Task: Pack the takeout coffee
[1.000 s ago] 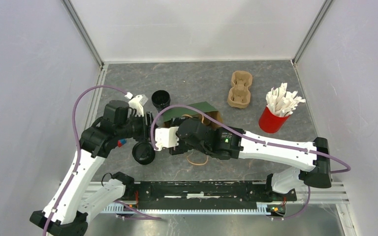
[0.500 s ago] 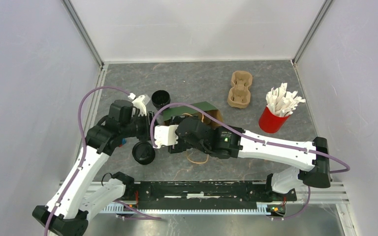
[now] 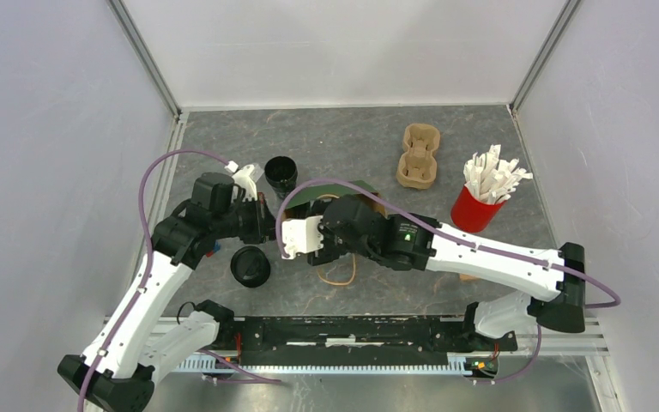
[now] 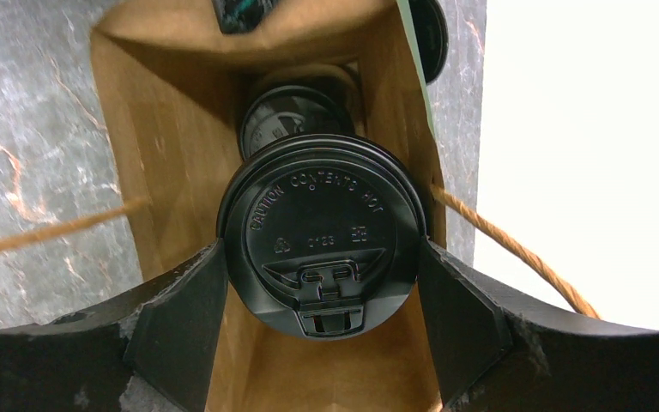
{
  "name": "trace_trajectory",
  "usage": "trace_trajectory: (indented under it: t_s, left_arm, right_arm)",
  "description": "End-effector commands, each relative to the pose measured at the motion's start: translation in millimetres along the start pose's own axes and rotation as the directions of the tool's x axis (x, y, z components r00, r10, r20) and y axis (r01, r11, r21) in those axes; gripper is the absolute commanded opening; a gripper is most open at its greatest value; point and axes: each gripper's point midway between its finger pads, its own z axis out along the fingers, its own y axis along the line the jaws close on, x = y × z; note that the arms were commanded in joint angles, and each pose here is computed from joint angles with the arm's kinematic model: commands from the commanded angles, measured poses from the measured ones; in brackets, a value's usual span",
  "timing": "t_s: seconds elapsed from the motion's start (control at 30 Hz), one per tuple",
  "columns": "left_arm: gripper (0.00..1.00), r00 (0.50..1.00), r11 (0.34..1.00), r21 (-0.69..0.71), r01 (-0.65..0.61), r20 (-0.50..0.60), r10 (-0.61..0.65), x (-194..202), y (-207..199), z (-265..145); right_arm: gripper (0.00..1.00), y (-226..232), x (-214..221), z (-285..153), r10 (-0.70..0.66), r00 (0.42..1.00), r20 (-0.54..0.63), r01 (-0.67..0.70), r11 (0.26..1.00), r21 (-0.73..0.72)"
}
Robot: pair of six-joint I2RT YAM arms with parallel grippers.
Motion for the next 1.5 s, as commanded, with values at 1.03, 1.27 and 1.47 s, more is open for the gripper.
trace_trajectory:
  t_s: [1.03, 1.27, 1.47]
  left_arm:
    - [0.02, 0.998, 0.992, 0.112, -0.054, -0.032, 0.058, -1.3, -20.3, 0.2]
    - [0.02, 0.998, 0.993, 0.111, -0.032, -0.042, 0.037, -0.1, -20.1, 1.8]
    - [0.02, 0.999, 0.993, 0.112, -0.025, -0.04, 0.03, -0.5, -21.1, 1.0]
  right_arm:
    - [0.79, -8.7, 76.3, 30.3, -0.395, 0.917, -0.065, 0.383, 0.913, -0.143]
    - [0.79, -9.0, 90.4, 38.4, -0.408, 0.909, -0.086, 0.393, 0.907, -0.151]
    - [0.78, -10.8, 97.6, 41.5, -0.403, 0.909, -0.107, 0.386, 0.91, -0.15]
